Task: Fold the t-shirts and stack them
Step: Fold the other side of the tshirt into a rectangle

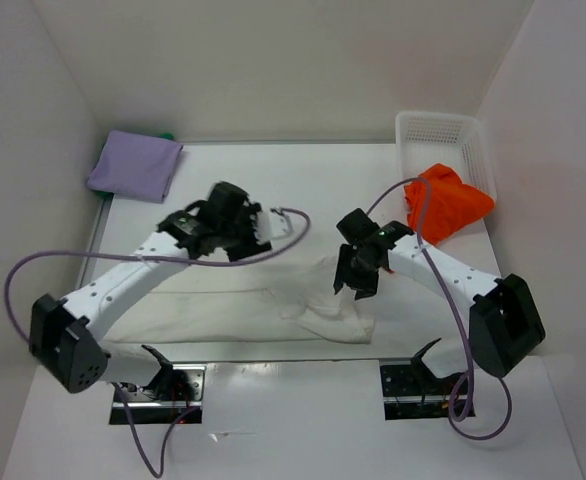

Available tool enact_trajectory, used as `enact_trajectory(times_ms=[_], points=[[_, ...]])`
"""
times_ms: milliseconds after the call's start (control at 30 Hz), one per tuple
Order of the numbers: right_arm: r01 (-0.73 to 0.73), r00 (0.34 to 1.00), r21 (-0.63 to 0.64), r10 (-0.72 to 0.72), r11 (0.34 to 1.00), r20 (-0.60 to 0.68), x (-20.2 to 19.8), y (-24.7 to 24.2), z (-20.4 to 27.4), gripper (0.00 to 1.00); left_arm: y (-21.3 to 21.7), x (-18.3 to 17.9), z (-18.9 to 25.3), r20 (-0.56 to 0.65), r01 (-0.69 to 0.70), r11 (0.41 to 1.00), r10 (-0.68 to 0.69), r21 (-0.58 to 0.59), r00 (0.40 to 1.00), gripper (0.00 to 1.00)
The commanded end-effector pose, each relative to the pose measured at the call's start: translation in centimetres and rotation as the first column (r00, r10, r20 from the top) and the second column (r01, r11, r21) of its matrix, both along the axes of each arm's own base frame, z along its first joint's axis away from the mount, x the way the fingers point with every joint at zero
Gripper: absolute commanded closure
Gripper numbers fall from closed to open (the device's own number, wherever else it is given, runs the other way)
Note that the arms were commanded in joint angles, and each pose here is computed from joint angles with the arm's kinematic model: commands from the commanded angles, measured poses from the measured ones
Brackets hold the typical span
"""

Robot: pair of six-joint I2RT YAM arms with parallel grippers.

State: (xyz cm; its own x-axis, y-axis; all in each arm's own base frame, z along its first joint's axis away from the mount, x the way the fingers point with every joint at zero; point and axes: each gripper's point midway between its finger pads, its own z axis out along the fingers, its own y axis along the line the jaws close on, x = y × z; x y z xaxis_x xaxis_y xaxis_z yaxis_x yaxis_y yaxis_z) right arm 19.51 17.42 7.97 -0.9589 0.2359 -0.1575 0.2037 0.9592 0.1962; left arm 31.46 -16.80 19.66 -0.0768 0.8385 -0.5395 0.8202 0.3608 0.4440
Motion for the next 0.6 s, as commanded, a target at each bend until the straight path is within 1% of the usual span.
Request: enact_trajectory(times_ms=[0,33,100,133,200,233,367,433,567], points=[[0.032,0.997,0.107,-0.039,0.994,0.070,1.5,0.8,1.5,0.45,-6.6,-6.4,-4.8,-0.236,0.203,0.979,-0.203,-0.023,0.950,0.34],[0.041,0.997,0.112,-0.049,0.993,0.063,1.5,0.6,1.2,0.47,-8.8,-8.1,-5.8,-0.249,0.279,0.960,-0.270,0.003,0.930,0.36],[0.040,0.996,0.118,-0.049,0.992,0.071,1.5,0.6,1.2,0.49,-10.5,-9.1,-7.7,-0.249,0.351,0.935,-0.330,0.042,0.910,0.39],[0.059,0.995,0.121,-0.068,0.991,0.068,1.5,0.3,1.1,0.49,-11.7,-10.3,-8.6,-0.247,0.395,0.917,-0.372,0.052,0.895,0.39],[0.076,0.995,0.115,-0.082,0.991,0.049,1.0,0.1,0.6,0.49,-12.8,-11.3,-10.1,-0.269,0.434,0.899,-0.403,0.065,0.875,0.41],[0.097,0.993,0.126,-0.104,0.987,0.057,1.3,0.0,0.9,0.49,-13.2,-12.2,-10.9,-0.288,0.459,0.886,-0.424,0.065,0.859,0.44],[0.116,0.991,0.131,-0.124,0.985,0.058,0.8,-0.5,0.8,0.49,-13.8,-12.9,-12.5,-0.314,0.470,0.881,-0.432,0.053,0.845,0.47],[0.125,0.989,0.131,-0.133,0.984,0.058,0.8,-0.8,0.8,0.49,-13.9,-13.6,-13.3,-0.338,0.478,0.877,-0.437,0.043,0.833,0.47],[0.125,0.989,0.131,-0.133,0.984,0.058,0.8,-0.8,0.8,0.49,-13.2,-14.6,-15.4,-0.387,0.492,0.868,-0.432,0.064,0.814,0.47]])
